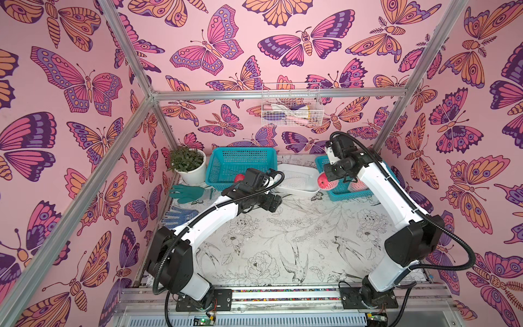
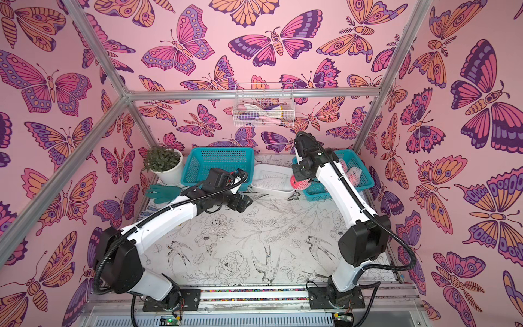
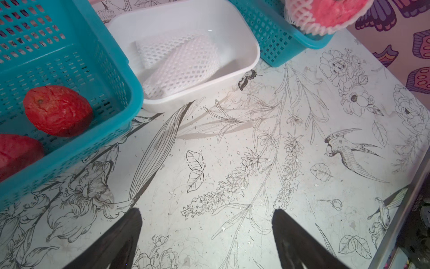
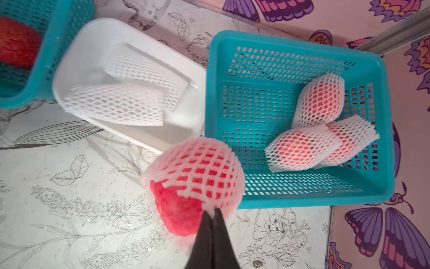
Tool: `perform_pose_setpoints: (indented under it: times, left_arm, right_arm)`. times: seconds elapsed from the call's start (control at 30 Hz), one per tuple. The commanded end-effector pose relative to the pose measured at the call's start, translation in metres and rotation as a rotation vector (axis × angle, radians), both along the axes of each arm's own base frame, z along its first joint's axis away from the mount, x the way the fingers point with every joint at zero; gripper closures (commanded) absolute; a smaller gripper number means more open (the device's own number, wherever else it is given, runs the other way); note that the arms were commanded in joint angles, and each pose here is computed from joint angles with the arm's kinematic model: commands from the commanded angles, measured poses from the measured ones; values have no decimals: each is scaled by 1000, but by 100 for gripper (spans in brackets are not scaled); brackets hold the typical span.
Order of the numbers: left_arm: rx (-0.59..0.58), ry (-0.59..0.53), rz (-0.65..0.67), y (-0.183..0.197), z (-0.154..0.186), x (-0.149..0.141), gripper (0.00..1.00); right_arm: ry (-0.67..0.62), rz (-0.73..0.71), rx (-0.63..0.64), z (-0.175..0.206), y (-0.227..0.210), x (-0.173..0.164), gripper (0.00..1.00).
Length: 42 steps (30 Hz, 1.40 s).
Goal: Remove foam nets from apples
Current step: Pick up the apple from the basket, then place the apple at the center of the board.
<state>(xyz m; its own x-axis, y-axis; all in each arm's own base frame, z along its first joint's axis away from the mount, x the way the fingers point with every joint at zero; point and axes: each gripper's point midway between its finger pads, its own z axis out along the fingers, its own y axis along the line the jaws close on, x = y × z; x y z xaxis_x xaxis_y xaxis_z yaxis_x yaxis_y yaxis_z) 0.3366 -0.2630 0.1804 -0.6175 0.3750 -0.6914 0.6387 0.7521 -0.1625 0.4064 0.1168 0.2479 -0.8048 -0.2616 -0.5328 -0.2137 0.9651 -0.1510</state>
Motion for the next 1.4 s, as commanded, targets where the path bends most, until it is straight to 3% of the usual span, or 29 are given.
perform_pose_setpoints:
  times: [0.0, 0.57, 0.93, 1.37]
  left_arm:
    - [10, 9, 1, 6, -5, -12, 11]
    - [60, 113, 55, 43, -51, -61, 9]
    - [61, 137, 20, 31, -62, -54, 7]
    - [68, 157, -25, 6, -66, -28, 8]
  right_arm:
    - [24, 26, 39, -7, 26, -19, 100]
    - [237, 145, 258, -107, 132, -89, 100]
    - [320, 192, 371, -130, 159, -97, 100]
    - [346, 162, 361, -149, 144, -86, 100]
